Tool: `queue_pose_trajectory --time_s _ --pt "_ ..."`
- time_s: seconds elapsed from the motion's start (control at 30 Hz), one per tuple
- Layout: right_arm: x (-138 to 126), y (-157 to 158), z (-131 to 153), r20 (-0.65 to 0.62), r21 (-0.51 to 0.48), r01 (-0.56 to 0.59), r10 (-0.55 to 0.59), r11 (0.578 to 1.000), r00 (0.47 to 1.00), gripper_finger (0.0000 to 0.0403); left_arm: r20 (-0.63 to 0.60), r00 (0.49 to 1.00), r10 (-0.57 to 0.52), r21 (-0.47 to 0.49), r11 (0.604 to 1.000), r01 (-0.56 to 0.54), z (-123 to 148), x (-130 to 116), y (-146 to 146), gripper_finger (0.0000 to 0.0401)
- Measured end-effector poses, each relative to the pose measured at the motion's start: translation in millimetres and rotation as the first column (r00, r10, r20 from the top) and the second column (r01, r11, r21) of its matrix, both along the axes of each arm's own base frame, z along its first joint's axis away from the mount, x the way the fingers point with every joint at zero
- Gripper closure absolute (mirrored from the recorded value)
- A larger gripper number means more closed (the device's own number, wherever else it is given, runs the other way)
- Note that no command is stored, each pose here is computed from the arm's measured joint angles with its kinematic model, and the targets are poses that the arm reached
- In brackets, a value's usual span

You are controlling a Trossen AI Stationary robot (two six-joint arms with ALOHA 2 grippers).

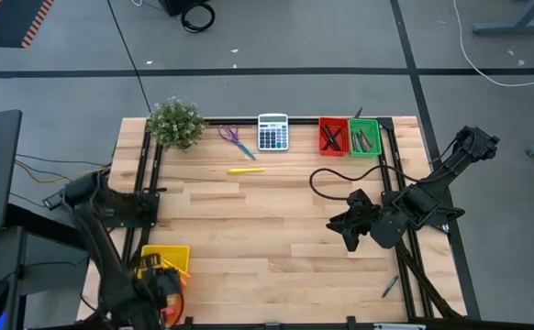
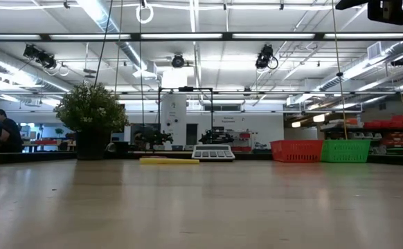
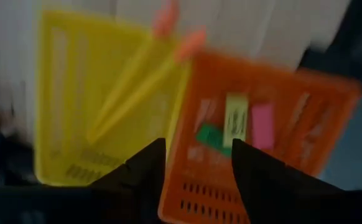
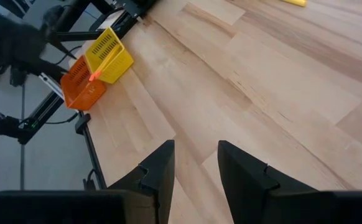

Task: Sort crayons/erasers/pens/pencils in bins
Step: Put the yellow pen into the red bin

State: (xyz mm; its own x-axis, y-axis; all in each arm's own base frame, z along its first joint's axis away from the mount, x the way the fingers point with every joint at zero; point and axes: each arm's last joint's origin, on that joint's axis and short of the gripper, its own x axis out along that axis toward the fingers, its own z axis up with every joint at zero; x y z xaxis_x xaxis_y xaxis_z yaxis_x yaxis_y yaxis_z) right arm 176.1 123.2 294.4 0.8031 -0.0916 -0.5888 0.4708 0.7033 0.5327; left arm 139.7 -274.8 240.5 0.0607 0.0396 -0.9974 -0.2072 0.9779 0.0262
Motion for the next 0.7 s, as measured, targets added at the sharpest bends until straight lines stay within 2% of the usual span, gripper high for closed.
queue_pose_trajectory --time_s 0.17,0.3,0.4,0.53,0.7 --pt "0 0 0 0.0 -0.001 0.0 0.0 1.0 1.0 0.0274 0.149 0.989 0.019 -0.076 0.997 -0.008 39 17 33 0.0226" --pt "0 0 0 0.002 -0.003 0.002 -0.002 1.0 1.0 0.0274 0.235 0.97 0.07 -0.04 0.997 -0.062 55 51 75 0.0241" --pt "0 0 0 0.003 -0.005 0.005 -0.005 1.0 1.0 0.0274 0.283 0.953 0.108 0.017 0.993 -0.118 61 80 115 0.0253" --pt "0 0 0 0.003 -0.01 0.002 -0.002 1.0 1.0 0.0274 0.282 0.958 0.059 0.097 0.991 -0.089 61 114 170 0.0266" --pt "0 -1 0 0.001 -0.021 0.001 -0.001 1.0 1.0 0.0274 0.283 0.959 0.005 0.081 0.996 -0.029 63 140 239 0.0264"
